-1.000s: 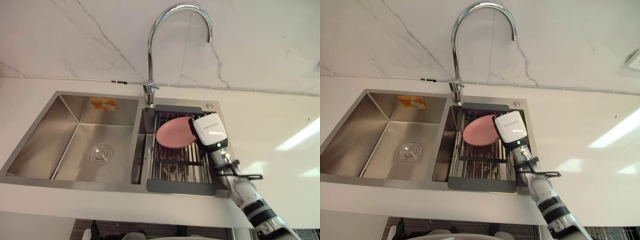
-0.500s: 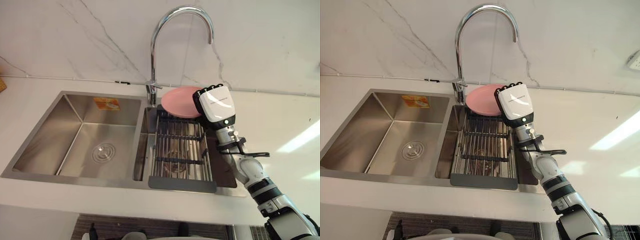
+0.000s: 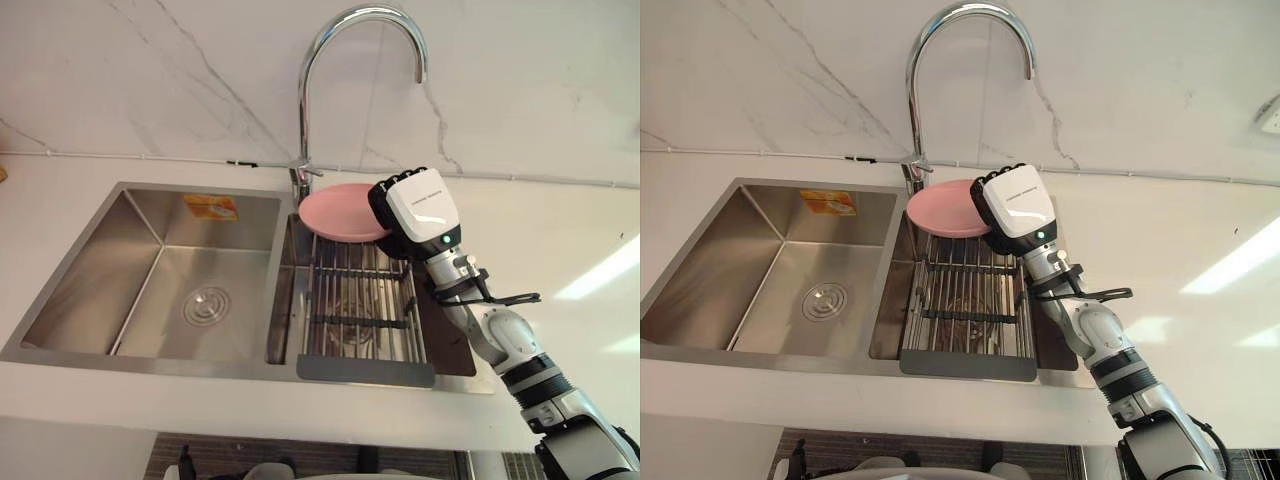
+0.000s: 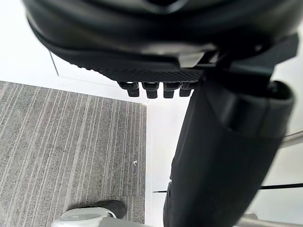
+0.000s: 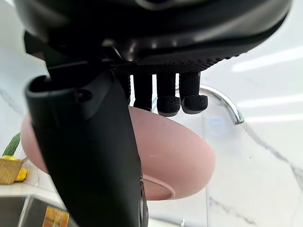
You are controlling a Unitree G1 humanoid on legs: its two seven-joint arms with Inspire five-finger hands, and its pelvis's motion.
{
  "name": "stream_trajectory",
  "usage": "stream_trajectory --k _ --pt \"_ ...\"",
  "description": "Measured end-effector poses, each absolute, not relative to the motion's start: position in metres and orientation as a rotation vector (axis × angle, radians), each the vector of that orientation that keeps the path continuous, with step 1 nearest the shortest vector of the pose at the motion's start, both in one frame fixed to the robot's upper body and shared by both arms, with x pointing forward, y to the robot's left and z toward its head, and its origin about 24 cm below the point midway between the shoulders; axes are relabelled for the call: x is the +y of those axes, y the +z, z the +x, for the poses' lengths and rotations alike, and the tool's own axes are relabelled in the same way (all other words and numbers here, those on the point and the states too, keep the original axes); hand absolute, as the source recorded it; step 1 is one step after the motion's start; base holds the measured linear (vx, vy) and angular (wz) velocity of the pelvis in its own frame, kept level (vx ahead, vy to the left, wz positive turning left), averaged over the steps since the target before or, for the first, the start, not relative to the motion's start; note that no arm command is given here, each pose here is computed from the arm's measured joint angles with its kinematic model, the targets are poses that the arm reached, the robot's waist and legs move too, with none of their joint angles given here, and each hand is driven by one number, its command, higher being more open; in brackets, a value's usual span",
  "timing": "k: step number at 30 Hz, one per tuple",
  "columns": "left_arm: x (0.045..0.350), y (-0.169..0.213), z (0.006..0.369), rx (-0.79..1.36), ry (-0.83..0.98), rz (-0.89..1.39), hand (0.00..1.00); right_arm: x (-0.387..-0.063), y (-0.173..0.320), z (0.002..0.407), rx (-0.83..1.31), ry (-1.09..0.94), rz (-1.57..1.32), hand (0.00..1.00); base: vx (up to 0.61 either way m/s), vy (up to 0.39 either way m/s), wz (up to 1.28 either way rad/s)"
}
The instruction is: Walk over to the sink, pick up the cup, carry it to the dishwasher, place the cup inside the dishwasher, then close the dishwasher door
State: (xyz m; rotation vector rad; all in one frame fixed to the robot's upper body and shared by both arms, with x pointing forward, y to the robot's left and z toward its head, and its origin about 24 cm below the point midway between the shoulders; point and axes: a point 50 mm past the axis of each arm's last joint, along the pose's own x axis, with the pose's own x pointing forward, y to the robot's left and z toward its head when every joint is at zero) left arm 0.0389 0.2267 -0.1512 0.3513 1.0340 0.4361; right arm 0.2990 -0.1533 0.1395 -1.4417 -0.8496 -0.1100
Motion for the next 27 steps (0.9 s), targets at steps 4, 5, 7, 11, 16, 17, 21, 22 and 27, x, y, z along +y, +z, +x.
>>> stream_trajectory --k 4,5,7,11,16,17,21,22,27 --pt "0.226 -0.150 0.038 1.014 0.431 0.340 1.00 -0.170 0.149 0.290 -0.826 -0.191 -1.405 0.00 -0.02 0.011 -0.08" --pt "0.226 -0.150 0.038 1.006 0.421 0.349 1.00 -0.177 0.154 0.284 -0.822 -0.231 -1.395 0.00 -0.02 0.024 -0.21" --pt "0.225 -0.150 0.038 0.995 0.397 0.373 1.00 -0.190 0.163 0.274 -0.822 -0.301 -1.385 0.00 -0.02 0.033 -0.27" --pt "0.226 -0.149 0.032 0.997 0.328 0.467 1.00 -0.227 0.181 0.247 -0.805 -0.507 -1.386 0.00 -0.02 0.039 -0.39" --pt "0.227 -0.151 0.011 1.068 0.256 0.560 1.00 -0.245 0.186 0.236 -0.775 -0.635 -1.377 0.00 -0.06 0.056 -0.83" --pt "0.226 -0.152 0.012 1.078 0.253 0.561 1.00 -0.245 0.185 0.236 -0.778 -0.642 -1.368 0.00 -0.11 0.042 -1.79" --pt "0.234 -0.153 -0.015 1.203 0.303 0.548 1.00 -0.218 0.179 0.245 -0.859 -0.546 -1.334 0.00 -0.07 0.007 -1.51" --pt "0.233 -0.153 -0.015 1.218 0.318 0.528 1.00 -0.215 0.180 0.246 -0.880 -0.534 -1.330 0.00 -0.27 0.002 -2.00" --pt "0.238 -0.155 -0.026 1.290 0.401 0.448 1.00 -0.216 0.175 0.261 -0.868 -0.525 -1.329 0.00 -0.15 -0.007 -1.56"
